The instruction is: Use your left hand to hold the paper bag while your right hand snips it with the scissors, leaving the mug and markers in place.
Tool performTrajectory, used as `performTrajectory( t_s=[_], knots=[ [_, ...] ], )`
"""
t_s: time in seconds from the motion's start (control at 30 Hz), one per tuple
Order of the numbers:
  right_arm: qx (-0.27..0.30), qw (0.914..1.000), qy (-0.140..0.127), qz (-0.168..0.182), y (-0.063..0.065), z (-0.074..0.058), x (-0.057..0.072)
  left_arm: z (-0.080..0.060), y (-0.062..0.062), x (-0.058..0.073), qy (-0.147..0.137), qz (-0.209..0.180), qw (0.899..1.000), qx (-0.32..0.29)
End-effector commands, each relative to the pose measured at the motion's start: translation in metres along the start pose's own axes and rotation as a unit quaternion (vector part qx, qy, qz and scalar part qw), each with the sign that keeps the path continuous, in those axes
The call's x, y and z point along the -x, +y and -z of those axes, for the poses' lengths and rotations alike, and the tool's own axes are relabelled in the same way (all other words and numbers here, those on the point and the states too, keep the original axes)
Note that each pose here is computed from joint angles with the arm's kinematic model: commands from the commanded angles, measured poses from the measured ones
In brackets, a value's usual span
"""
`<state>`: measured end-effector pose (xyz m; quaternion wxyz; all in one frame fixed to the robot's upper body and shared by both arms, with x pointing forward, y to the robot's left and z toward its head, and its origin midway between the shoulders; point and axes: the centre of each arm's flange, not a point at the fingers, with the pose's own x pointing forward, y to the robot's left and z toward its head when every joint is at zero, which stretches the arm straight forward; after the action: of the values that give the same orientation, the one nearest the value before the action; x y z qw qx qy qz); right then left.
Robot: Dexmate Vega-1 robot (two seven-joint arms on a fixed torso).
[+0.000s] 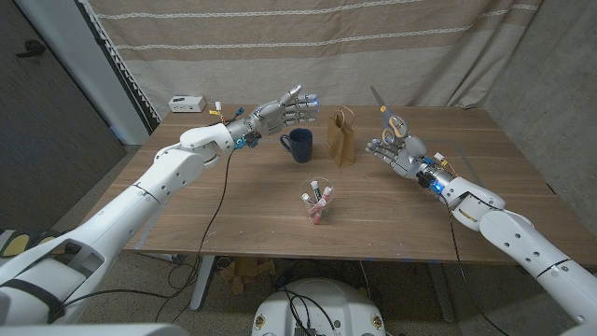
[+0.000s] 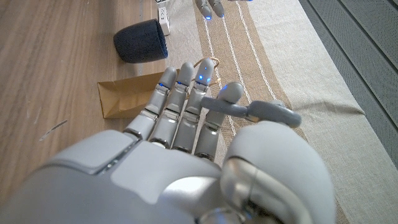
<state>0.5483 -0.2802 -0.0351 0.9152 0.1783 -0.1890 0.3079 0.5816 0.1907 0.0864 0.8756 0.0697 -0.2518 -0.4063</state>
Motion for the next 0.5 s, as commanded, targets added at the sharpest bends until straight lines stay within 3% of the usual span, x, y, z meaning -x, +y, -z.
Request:
performTrajectory(
  t_s=[0.03,0.5],
  knots=[
    [0.012,0.9999,0.004,-0.003,-0.0009,0.0038,-0.0064,0.0030,0.0017,-0.0020,0.006,0.001,1.000,0.003],
    [0.009,0.9998,-0.001,-0.018,0.0000,0.0050,-0.0079,0.0025,0.0017,-0.0019,0.005,0.001,1.000,0.002]
  ],
)
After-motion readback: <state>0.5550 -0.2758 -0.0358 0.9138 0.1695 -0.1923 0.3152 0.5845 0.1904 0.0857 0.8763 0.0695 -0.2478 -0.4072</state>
